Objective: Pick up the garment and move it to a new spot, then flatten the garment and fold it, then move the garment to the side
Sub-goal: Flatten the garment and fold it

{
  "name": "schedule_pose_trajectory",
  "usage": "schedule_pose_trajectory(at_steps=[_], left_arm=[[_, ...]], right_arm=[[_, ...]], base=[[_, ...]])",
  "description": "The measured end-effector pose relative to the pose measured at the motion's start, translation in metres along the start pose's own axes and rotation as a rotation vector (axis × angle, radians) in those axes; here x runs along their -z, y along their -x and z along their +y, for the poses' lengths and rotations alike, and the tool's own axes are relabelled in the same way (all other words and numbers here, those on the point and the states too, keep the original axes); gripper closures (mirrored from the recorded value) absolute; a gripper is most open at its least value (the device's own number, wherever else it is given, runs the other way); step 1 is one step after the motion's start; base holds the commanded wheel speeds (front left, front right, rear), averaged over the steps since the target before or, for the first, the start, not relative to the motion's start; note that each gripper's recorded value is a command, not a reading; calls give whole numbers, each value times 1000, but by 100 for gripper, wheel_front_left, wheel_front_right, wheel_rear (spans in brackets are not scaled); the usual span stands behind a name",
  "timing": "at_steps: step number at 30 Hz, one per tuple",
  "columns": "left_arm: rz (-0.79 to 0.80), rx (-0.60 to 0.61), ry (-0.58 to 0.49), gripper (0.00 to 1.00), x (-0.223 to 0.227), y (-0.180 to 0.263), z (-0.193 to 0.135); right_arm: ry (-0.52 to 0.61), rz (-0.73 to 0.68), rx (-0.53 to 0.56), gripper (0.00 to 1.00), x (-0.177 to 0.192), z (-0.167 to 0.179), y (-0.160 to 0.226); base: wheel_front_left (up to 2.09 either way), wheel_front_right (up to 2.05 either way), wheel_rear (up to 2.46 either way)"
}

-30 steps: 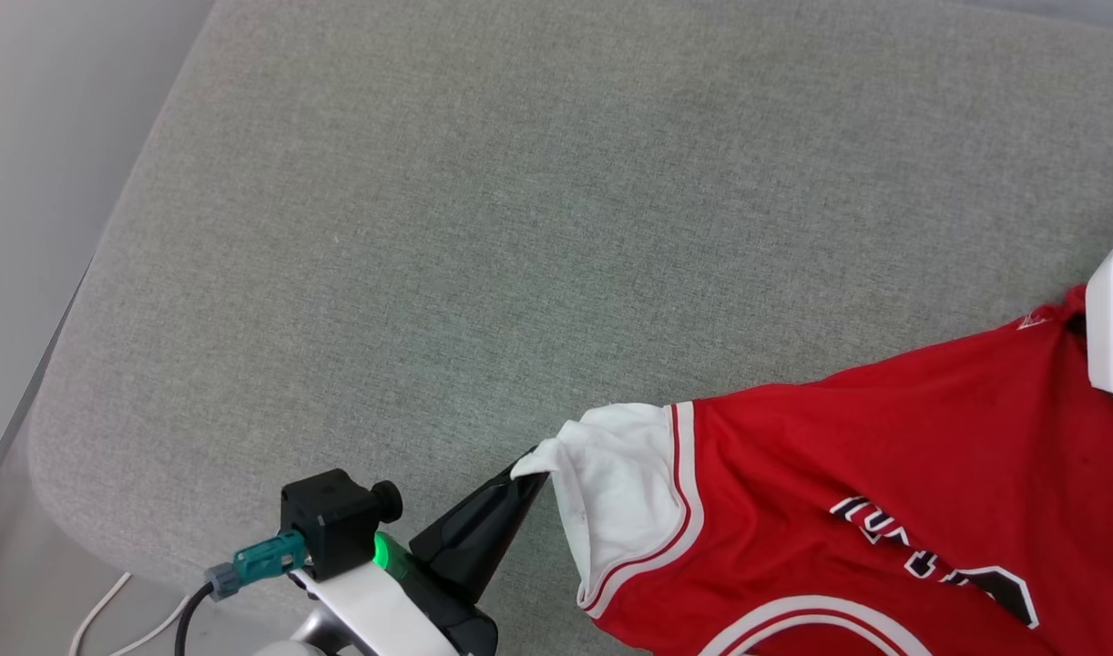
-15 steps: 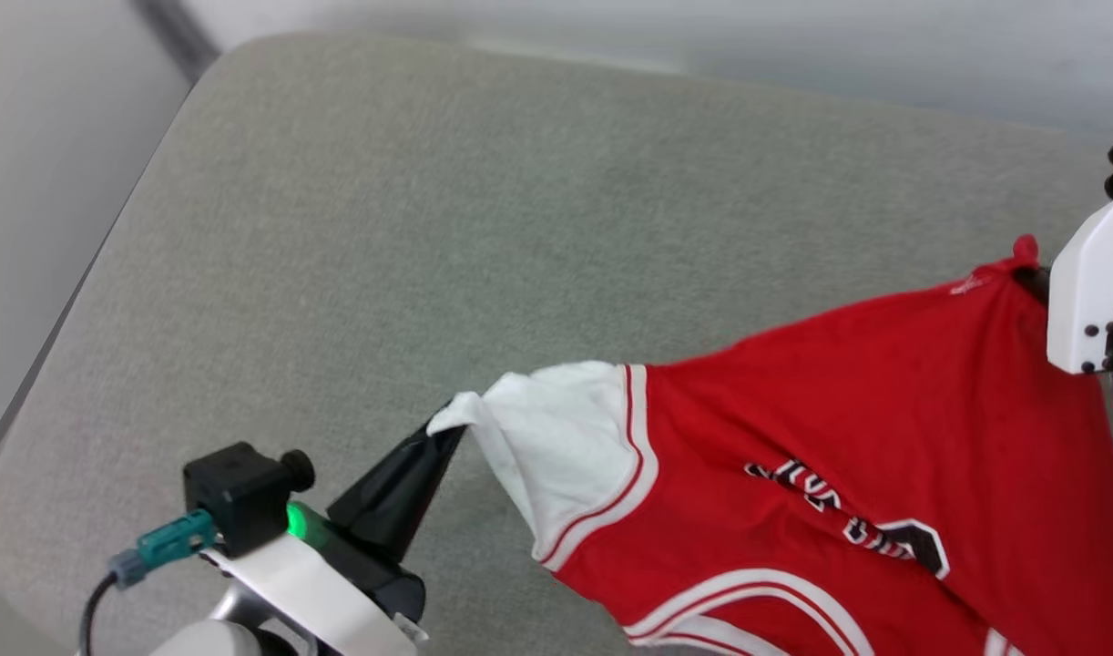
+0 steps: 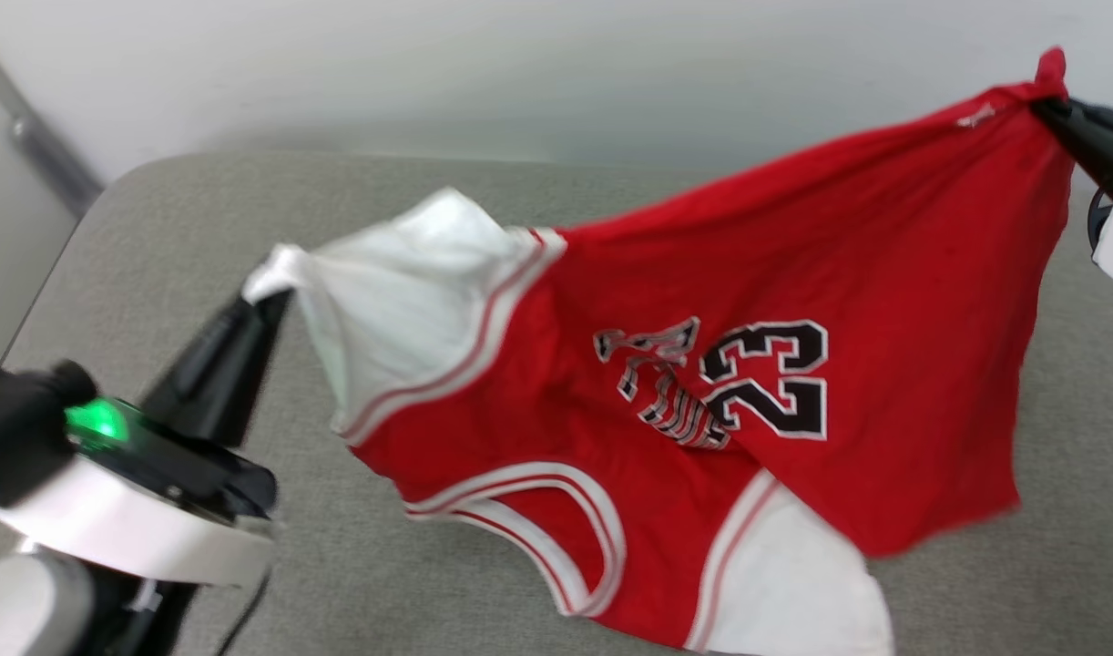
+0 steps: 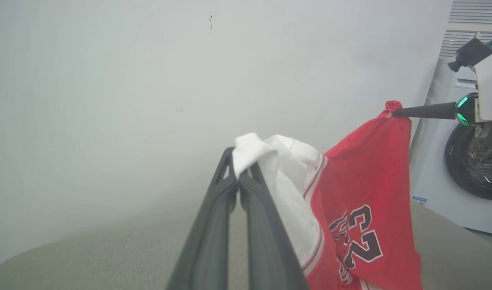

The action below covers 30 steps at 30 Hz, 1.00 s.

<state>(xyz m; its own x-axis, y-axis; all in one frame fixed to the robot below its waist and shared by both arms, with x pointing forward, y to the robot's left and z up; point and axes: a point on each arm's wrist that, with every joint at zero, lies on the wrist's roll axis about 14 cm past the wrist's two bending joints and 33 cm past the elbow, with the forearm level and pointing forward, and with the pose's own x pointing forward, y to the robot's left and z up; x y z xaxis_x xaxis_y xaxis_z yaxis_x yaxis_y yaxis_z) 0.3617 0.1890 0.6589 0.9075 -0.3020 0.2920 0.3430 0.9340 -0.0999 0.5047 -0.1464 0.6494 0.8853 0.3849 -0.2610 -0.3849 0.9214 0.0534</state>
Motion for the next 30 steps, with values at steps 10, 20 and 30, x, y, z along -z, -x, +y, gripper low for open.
schedule_pose_trajectory(at_steps=[10,20,30], left_arm=[[-269,44,-81,100,-87,-35,1],[-403,46,-149,100,-135,-70,8],[-452,42,-126,100,-157,-123,36]], right_arm=[[-6,-238,8,100,-54,9,49],[-33,-351,11,100,-75,13,65],[-16,-440,78,100,-97,-14,43]], base=[[0,0,0],[0,0,0],[0,0,0]])
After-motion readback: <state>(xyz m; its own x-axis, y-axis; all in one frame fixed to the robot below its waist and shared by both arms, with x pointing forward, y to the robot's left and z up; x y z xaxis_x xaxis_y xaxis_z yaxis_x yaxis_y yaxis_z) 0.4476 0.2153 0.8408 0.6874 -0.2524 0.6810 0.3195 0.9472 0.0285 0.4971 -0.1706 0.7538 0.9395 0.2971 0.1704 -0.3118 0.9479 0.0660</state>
